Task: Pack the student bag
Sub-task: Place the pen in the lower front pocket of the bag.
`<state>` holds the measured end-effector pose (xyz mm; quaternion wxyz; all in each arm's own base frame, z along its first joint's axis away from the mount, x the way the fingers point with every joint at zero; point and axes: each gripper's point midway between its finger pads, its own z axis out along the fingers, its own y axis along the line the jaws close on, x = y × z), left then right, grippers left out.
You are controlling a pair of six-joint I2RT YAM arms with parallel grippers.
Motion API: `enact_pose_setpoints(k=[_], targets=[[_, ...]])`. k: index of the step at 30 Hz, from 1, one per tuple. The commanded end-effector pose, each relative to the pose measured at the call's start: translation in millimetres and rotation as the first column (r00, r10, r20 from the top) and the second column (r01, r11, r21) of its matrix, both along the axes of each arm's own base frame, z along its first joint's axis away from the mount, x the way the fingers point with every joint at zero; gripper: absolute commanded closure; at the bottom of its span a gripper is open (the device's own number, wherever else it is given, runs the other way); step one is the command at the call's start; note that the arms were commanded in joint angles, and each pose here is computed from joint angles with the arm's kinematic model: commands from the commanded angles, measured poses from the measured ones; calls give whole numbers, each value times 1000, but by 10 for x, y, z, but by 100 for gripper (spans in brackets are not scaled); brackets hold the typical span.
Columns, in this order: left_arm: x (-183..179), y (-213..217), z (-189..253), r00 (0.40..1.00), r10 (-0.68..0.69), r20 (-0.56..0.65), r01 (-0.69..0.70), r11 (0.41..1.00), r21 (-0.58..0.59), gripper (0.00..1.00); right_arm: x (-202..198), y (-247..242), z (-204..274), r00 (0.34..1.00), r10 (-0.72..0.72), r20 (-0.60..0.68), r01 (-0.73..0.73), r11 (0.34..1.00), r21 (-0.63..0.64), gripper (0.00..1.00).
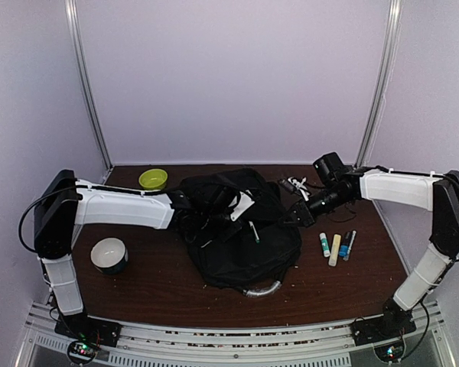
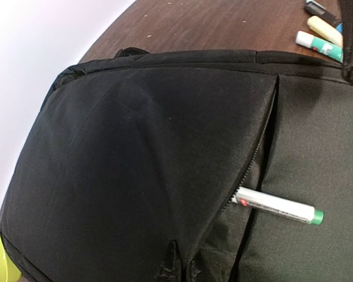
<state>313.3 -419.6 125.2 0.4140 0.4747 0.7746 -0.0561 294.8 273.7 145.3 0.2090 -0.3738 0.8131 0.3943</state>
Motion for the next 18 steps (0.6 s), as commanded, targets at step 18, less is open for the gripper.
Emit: enact_pose_setpoints(k=[18], targets=[[-301, -129, 433, 960, -261, -98, 237, 949, -210, 100, -612, 381, -191, 647, 562, 515, -331, 816, -474, 100]])
